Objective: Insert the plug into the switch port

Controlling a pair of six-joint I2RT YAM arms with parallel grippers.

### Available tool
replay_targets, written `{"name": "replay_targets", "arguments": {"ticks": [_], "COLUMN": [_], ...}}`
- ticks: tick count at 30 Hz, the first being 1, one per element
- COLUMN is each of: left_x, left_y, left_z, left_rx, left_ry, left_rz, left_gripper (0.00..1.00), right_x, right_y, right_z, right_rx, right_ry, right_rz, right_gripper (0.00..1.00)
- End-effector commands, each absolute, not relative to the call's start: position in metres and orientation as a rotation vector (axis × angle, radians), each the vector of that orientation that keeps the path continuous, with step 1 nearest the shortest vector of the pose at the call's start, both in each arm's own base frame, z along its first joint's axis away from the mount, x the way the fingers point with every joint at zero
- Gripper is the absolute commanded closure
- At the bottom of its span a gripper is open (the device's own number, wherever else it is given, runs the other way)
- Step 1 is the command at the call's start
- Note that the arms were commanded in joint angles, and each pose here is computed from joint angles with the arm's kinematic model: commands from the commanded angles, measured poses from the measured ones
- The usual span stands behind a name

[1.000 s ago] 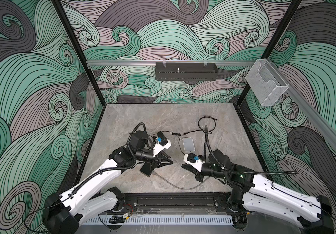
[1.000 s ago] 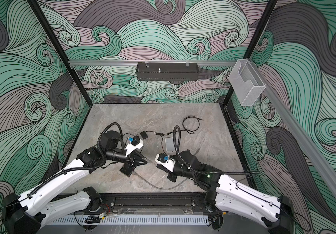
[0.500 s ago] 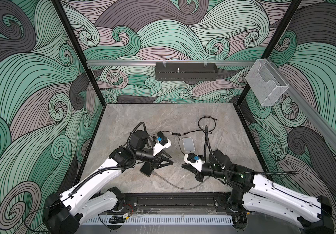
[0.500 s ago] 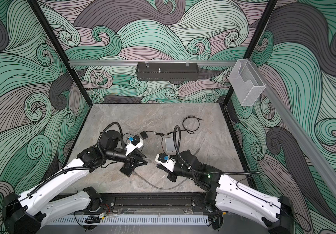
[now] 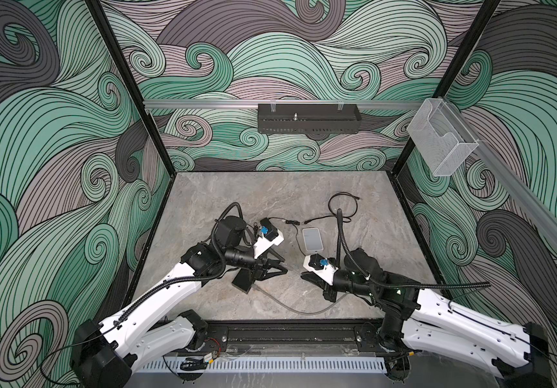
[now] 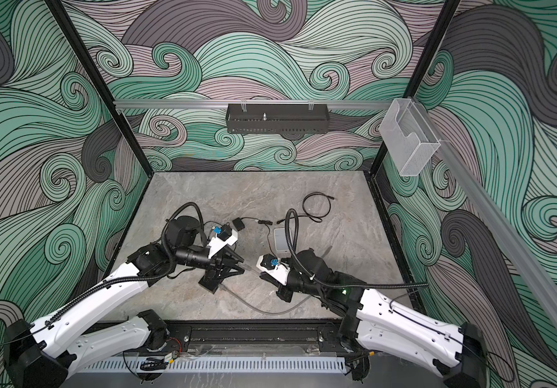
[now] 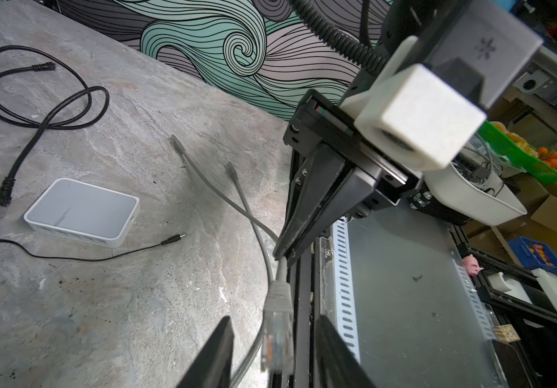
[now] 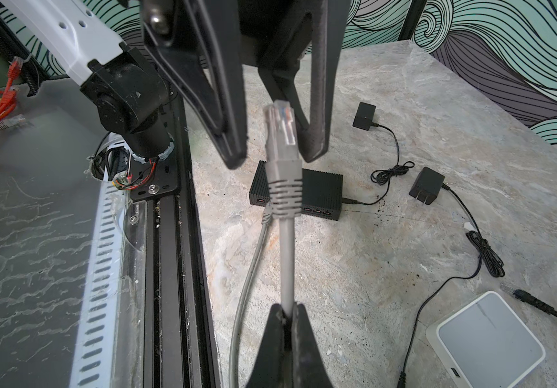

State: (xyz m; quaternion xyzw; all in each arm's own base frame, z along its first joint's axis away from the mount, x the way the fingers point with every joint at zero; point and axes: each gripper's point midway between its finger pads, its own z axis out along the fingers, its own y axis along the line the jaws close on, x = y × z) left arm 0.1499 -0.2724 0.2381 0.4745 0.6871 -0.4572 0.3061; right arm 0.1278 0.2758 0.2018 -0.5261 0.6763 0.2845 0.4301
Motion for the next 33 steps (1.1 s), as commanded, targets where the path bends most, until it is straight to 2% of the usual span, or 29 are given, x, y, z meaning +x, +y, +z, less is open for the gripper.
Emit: {"name": "replay_targets", "arguments": {"ticks": [1, 5, 8, 11, 15, 18, 22, 26, 31, 32, 33], "left_x": [0.1494, 0.1491, 0.1492, 0.1500, 0.1502, 0.1492, 0.1490, 0.1476, 0.1476, 0.1476, 0.1476], "left_y": [-0.2737, -0.2739, -0.2740, -0.2739, -0.2740, -0.2741, -0.2743, -0.2745, -0.2743, -0.2743, -0.2743], "left_z": [0.2529, 0.2534, 0.2529, 0.2529, 0.2531, 0.2522, 0.2528, 0.2522, 0.2523, 0.2522, 0.2521], "left_rx": [1.262, 1.264, 1.264, 1.261, 1.259, 1.263, 1.265, 1.272, 1.274, 1.274, 1.275], "left_ry": [1.780, 1.778, 1.781, 1.782, 1.782, 1.785, 1.783, 1.783, 1.783, 1.783, 1.783], "left_rz": [-1.207, -1.210, -1.210, -1.206, -1.205, -1.211, -1.215, -1.224, -1.222, -1.221, -1.220], "left_gripper": [0.63, 0.69, 0.69, 0.59, 0.58, 0.66, 0.68, 0.81, 0.82, 0.82, 0.82], "right_x": [0.1278, 0.1274, 0.1274, 0.1274, 0.1274, 0.1278, 0.1277, 0.1279, 0.1283, 0.1282, 0.1281], "right_y": [0.2765, 0.2770, 0.2769, 0.2770, 0.2774, 0.2776, 0.2781, 0.2778, 0.2767, 0.2765, 0.2766], "right_z": [0.2009, 0.1996, 0.1984, 0.1982, 0.1970, 0.1976, 0.1976, 0.1980, 0.2000, 0.2005, 0.2013], "right_rx": [-1.302, -1.307, -1.306, -1.307, -1.309, -1.307, -1.308, -1.304, -1.295, -1.292, -1.291], "right_ry": [1.687, 1.689, 1.693, 1.694, 1.695, 1.693, 1.694, 1.692, 1.691, 1.691, 1.690], "right_rz": [0.712, 0.713, 0.714, 0.713, 0.713, 0.713, 0.714, 0.714, 0.713, 0.715, 0.718], "right_gripper": [1.00, 1.00, 1.00, 1.00, 1.00, 1.00, 1.00, 1.00, 1.00, 0.94, 0.93]}}
